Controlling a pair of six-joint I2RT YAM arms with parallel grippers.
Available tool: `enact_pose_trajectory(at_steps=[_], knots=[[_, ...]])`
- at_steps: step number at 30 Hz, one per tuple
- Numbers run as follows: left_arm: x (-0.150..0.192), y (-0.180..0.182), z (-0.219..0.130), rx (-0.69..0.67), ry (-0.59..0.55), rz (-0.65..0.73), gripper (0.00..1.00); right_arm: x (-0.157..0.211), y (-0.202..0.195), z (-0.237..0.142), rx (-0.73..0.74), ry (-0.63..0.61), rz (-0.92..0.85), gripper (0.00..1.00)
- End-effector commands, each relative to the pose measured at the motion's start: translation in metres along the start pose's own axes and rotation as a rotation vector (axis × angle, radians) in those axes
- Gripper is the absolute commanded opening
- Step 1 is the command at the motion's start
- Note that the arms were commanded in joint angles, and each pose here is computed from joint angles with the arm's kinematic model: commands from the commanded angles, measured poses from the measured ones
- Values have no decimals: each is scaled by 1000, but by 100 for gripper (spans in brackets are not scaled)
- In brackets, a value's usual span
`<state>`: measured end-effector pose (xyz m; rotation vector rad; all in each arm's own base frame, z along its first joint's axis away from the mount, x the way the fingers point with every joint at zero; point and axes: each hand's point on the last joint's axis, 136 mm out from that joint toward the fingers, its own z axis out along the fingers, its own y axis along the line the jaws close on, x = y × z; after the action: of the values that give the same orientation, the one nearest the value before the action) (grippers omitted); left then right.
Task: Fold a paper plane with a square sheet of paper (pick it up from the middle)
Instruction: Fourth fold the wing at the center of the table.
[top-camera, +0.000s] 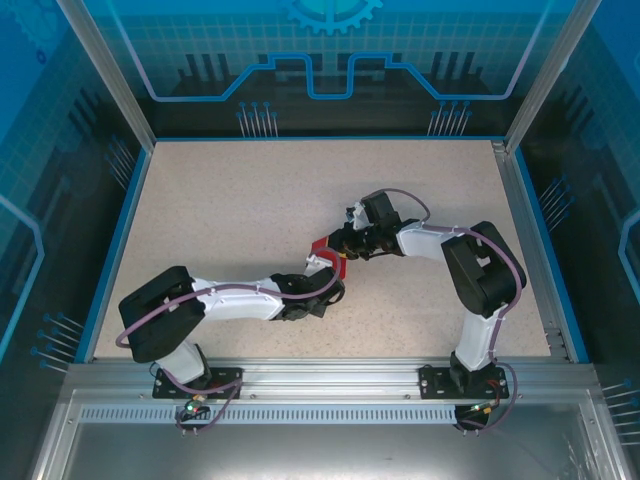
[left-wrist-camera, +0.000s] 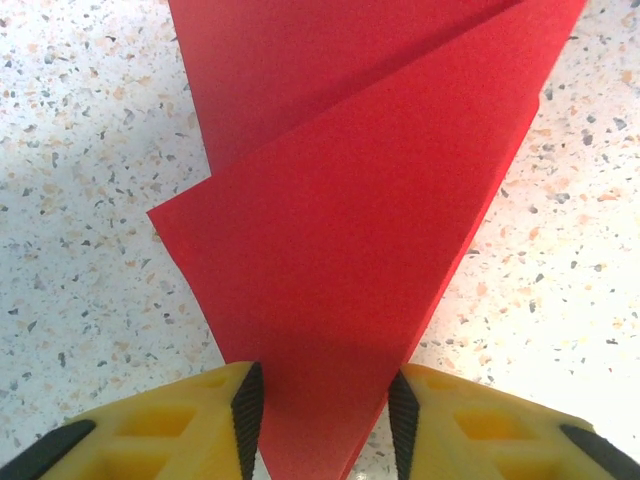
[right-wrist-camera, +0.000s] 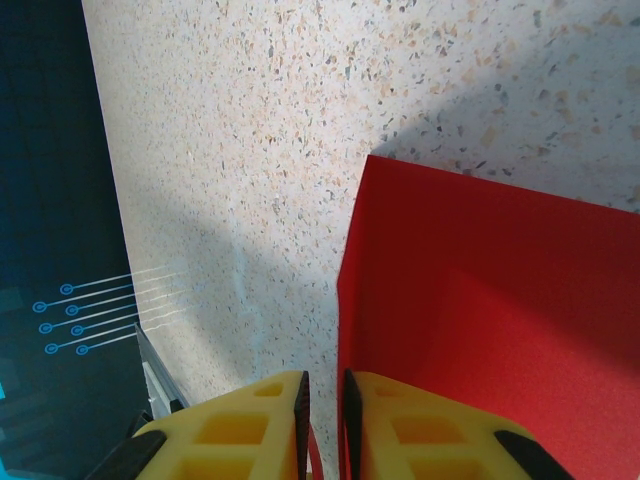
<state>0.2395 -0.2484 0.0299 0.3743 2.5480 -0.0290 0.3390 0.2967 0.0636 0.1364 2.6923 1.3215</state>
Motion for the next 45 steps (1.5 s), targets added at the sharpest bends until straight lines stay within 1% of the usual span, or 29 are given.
enact_pose_trajectory(at_steps=[1,16,17,19,23,30,36,45], knots=[[2,3,-1,-13,-9,2,37,-2,-4,1,3,11,9,20],[3,0,2,-6,1,5,28,-3,-3,0,5,11,8,19],[3,-1,2,-4,2,7,29,-2,-4,1,6,12,8,19],[4,0,2,-8,4,4,34,-2,-4,0,8,11,8,17],[8,5,3,-23,10,-5,37,-2,-5,1,11,15,10,15],[10,7,5,-33,20,-6,37,-2,-4,1,8,14,9,14],[8,6,4,-26,11,-10,33,-2,-3,0,6,13,6,14],[5,-1,2,12,2,3,19,-1,-7,2,19,17,16,15]])
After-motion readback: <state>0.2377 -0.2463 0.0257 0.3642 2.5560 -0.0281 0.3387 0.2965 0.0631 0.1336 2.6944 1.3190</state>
